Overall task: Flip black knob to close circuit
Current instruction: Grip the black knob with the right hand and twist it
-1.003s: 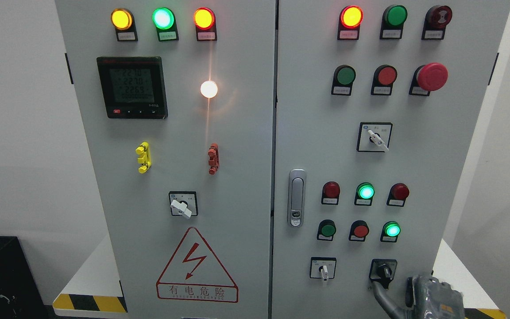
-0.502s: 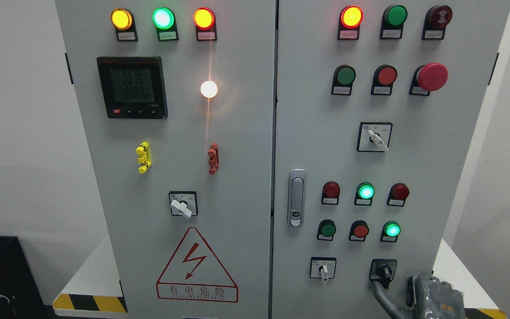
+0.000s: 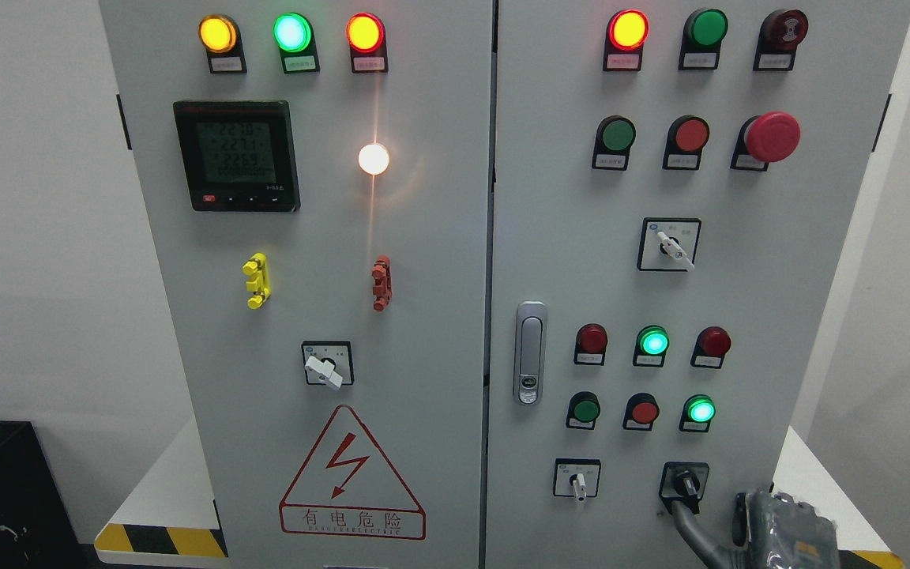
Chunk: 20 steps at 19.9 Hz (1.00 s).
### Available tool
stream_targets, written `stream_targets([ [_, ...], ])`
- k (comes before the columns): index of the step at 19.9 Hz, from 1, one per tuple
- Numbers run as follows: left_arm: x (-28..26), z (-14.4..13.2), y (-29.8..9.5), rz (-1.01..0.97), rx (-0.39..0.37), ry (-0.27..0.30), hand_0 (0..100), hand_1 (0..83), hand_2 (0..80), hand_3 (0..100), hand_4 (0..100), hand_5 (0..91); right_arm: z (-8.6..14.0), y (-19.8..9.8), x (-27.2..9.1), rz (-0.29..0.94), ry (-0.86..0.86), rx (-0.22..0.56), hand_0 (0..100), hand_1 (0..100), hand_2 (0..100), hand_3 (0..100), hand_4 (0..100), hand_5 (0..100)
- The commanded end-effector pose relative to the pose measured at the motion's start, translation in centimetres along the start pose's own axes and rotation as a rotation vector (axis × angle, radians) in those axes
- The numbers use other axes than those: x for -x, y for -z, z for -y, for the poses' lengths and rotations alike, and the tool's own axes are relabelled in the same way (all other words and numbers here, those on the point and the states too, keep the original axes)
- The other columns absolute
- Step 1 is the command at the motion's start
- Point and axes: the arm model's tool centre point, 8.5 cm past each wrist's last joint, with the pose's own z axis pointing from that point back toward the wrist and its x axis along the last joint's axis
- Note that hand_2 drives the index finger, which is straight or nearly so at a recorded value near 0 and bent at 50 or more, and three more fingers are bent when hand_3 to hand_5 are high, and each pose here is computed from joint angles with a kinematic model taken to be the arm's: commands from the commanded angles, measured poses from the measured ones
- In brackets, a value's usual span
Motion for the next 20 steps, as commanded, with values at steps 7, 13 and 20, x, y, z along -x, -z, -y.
stream_targets([
  [7, 0.43, 0.17, 0.0, 0.007, 0.004, -0.003, 12, 55.6, 0.0, 0, 0, 0.0, 0.84, 0.48, 1.34, -0.039, 0.007, 0.024, 0, 0, 91, 100, 94, 97],
  [13, 0.49, 0.16, 0.0, 0.005, 0.004, -0.004, 12, 55.6, 0.0, 0, 0, 0.0, 1.0, 0.62, 1.28, -0.038, 0.01, 0.028, 0, 0, 91, 100, 94, 97],
  [20, 0.43, 0.17, 0.0, 0.007, 0.004, -0.003, 12, 55.6, 0.0, 0, 0, 0.0, 1.17, 0.75, 1.17, -0.035, 0.012, 0.036, 0, 0, 91, 100, 94, 97],
])
